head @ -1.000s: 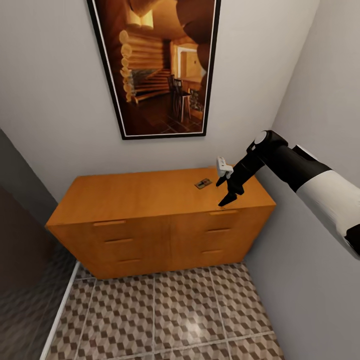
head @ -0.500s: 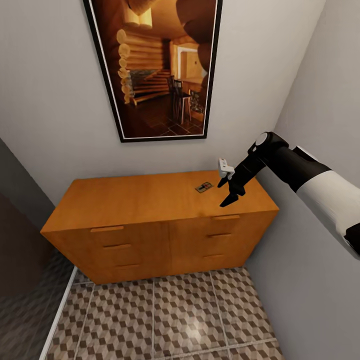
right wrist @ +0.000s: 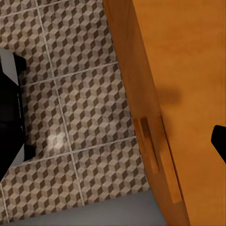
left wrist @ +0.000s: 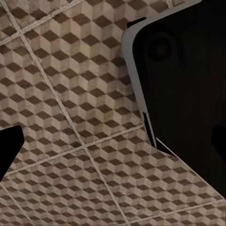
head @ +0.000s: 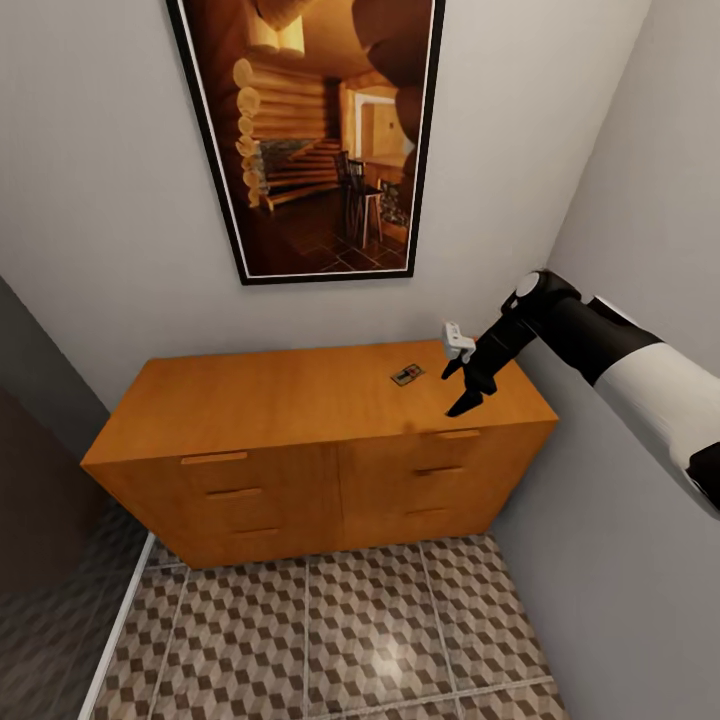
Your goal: Take the four mousetraps from the cabinet in the bathroom and place them on the bathroom floor. Make sure all four end up on the same floor surface, and ensure that at least two of them are either under or directly next to the same bathroom sink.
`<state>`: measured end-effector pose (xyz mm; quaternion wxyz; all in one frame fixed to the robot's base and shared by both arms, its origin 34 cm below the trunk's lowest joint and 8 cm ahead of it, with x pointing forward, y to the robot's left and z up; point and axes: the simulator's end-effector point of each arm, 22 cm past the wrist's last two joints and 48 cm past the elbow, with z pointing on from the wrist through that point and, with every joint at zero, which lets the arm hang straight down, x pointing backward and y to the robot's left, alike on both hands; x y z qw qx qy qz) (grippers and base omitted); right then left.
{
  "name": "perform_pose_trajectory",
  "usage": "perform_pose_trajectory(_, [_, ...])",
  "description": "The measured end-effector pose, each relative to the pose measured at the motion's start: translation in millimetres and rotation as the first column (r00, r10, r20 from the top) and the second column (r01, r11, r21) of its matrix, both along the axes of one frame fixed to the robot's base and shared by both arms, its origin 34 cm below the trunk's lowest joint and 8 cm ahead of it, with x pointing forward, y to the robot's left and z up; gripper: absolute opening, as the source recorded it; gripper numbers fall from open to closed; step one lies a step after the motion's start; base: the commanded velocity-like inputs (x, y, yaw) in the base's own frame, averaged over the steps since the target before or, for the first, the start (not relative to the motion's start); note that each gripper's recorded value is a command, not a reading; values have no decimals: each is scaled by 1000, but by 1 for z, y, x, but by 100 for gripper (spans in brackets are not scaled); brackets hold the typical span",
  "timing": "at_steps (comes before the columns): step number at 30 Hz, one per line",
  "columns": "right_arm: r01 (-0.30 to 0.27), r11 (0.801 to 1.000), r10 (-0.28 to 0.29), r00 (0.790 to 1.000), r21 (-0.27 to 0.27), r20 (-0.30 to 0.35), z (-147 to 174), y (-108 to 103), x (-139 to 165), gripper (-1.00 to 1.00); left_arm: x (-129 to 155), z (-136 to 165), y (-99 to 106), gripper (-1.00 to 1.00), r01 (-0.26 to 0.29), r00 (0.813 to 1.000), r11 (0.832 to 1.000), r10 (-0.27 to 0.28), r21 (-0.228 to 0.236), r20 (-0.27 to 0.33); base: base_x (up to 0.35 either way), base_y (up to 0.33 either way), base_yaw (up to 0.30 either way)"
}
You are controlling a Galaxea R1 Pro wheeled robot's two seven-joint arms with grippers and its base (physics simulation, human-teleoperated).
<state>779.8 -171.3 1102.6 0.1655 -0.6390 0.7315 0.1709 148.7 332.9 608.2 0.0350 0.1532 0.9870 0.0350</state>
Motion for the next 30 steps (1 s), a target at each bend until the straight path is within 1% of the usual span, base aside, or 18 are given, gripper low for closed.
perform_pose_trajectory(12, [36, 999, -36, 999, -17, 2, -6, -28, 5, 100, -3, 0, -1, 100, 0, 1000, 1000, 0, -3, -6, 0, 0, 0])
perform_pose_trajectory(21, [60, 998, -60, 998, -27, 5, -7, -44, 6, 100, -6, 0, -2, 100, 1, 1000, 1000, -1, -5, -10, 0, 0, 0])
perform_pose_trajectory(27, [49, 998, -48, 999, -39, 18, -7, -51, 7, 100, -7, 1, -3, 100, 1, 1000, 1000, -1, -7, -12, 13, 0, 0])
perform_pose_trajectory(30, [44, 998, -43, 999, -49, 23, -8, -53, 7, 100, -8, 1, -4, 100, 1, 1000, 1000, -1, -8, -12, 118, 0, 0])
